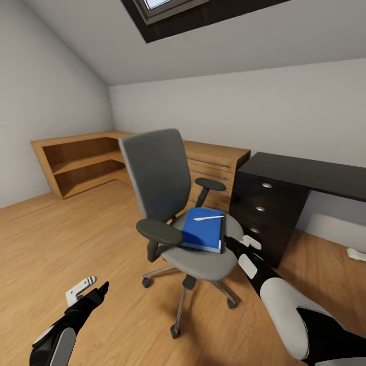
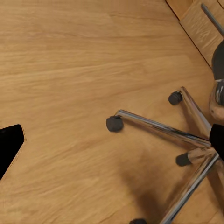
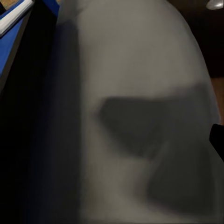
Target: In the bedroom, organize the workspace by keeping the computer under the desk, ensuring the monitor is on the desk, placing the keyboard on the desk next to the monitor, placing the mouse on the desk next to the keyboard, moving the folder from the swivel chair onto the desk next to the mouse, stacking the notebook on top of the folder with the pen on top of the notebook, and positioning the swivel chair next to the desk.
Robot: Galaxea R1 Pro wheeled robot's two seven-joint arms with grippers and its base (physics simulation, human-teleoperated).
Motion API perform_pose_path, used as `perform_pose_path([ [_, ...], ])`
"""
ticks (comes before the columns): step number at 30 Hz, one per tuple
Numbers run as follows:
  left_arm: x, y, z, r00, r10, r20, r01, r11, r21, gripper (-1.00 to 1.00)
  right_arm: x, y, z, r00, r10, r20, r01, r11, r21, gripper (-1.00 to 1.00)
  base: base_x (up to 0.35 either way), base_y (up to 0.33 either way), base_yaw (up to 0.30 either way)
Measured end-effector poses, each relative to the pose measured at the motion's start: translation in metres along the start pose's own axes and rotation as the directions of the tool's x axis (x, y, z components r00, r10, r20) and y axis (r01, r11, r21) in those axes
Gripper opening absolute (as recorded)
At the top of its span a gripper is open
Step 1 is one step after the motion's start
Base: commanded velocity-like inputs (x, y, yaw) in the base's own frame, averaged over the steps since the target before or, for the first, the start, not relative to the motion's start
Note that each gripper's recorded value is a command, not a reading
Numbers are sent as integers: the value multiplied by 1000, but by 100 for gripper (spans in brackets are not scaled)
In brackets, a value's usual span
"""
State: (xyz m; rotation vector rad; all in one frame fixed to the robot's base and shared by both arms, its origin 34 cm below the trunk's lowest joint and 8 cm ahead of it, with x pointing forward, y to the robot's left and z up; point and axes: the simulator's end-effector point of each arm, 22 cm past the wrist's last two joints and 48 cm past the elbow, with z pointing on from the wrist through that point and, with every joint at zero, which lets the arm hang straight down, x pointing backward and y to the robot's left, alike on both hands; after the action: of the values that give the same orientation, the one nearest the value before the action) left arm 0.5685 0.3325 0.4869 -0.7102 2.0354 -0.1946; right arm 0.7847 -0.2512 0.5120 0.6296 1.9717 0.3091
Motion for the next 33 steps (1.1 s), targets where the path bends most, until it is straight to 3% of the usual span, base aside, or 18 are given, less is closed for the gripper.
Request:
perform_pose_path([
  [10, 1, 0, 0, 1000, -1, -3, 1, 1000, 1, 100, 0, 1, 0, 1000, 0, 0, 0, 1000, -5, 100, 42, 0, 200],
  [13, 2, -1, 1, 1000, -1, -4, 1, 1000, 1, 100, 6, -1, 0, 1000, 0, -13, 0, 1000, 0, 100, -208, 0, 26],
  [15, 2, -1, 1, 1000, -2, -5, 2, 1000, 1, 100, 27, -10, -1, 998, 4, -58, -3, 1000, 17, 100, -305, 0, 6],
  [33, 2, -1, 1, 1000, -2, -5, 2, 1000, 1, 100, 33, -12, -1, 998, 4, -69, -2, 1000, 21, 100, -109, 0, 0],
])
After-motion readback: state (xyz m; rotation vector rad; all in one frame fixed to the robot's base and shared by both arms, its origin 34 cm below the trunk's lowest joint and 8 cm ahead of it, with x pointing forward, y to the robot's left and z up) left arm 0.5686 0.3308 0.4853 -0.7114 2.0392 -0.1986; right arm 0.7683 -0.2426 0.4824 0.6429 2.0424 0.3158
